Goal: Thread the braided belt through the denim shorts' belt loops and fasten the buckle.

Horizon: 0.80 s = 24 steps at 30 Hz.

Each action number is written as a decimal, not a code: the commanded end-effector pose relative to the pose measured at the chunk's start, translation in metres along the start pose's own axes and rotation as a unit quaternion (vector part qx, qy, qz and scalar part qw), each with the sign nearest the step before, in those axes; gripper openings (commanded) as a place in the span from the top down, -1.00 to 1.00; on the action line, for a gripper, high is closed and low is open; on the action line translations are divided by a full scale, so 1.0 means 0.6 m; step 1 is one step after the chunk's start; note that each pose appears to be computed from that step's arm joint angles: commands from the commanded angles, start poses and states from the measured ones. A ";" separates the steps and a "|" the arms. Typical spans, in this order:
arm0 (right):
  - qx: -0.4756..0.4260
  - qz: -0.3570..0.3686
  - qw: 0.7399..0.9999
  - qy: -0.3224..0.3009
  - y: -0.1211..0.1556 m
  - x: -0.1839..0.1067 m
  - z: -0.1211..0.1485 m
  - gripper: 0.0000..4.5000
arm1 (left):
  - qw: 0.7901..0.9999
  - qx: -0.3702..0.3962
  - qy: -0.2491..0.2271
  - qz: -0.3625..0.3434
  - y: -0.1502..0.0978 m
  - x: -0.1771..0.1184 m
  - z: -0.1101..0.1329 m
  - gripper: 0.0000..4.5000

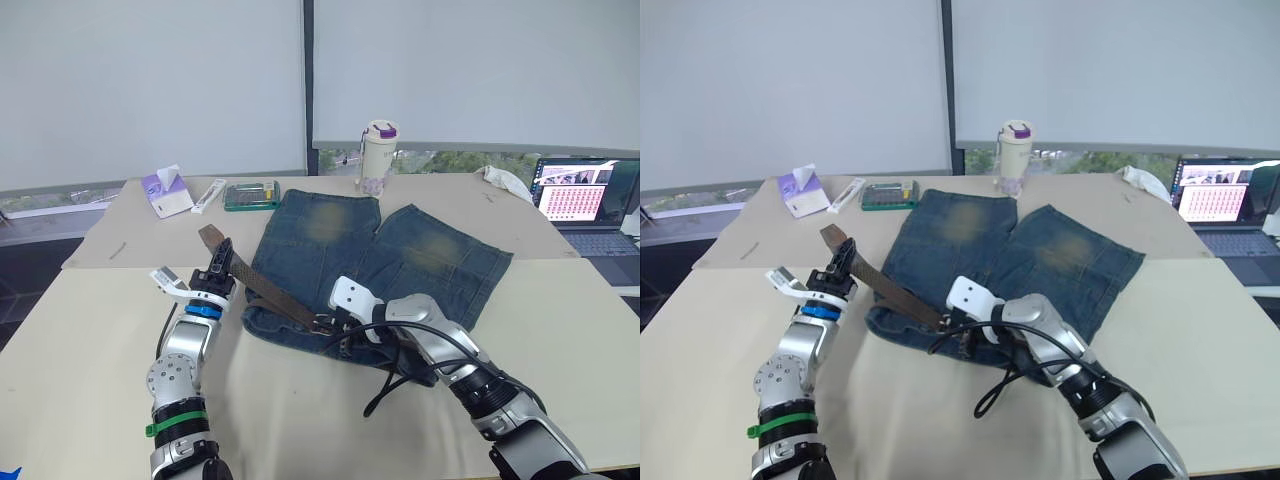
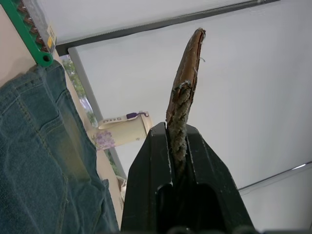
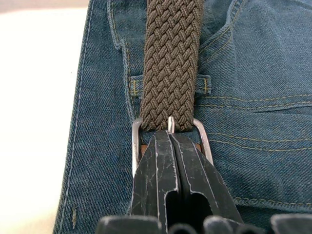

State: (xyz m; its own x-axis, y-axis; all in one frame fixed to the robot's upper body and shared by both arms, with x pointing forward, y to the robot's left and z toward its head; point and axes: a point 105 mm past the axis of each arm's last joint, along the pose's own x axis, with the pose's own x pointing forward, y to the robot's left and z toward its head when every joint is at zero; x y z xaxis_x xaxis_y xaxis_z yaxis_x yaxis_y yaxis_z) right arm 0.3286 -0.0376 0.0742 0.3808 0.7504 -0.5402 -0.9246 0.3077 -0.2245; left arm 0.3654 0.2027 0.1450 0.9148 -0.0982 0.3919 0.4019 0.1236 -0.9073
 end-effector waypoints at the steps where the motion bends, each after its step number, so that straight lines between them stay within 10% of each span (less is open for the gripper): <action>1: 0.082 0.011 0.980 0.180 0.030 -0.009 -0.163 0.99 | 0.992 0.012 -0.111 -0.067 -0.058 0.003 0.091 1.00; 11: 0.081 0.011 0.980 0.181 0.029 -0.012 -0.165 0.99 | 0.992 0.005 -0.105 -0.067 -0.061 0.007 0.085 1.00; 24: 0.083 0.004 0.980 0.178 0.023 -0.011 -0.163 0.99 | 0.963 0.024 0.159 -0.215 -0.170 0.024 -0.119 1.00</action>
State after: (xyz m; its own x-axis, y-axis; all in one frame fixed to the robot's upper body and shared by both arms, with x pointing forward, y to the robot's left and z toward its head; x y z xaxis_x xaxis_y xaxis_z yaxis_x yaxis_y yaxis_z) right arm 0.3298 -0.0420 0.0744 0.3860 0.7409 -0.5496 -0.9225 0.3078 -0.2329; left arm 0.3506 0.1265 0.1893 0.7497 -0.4067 0.5221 0.6027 0.0936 -0.7924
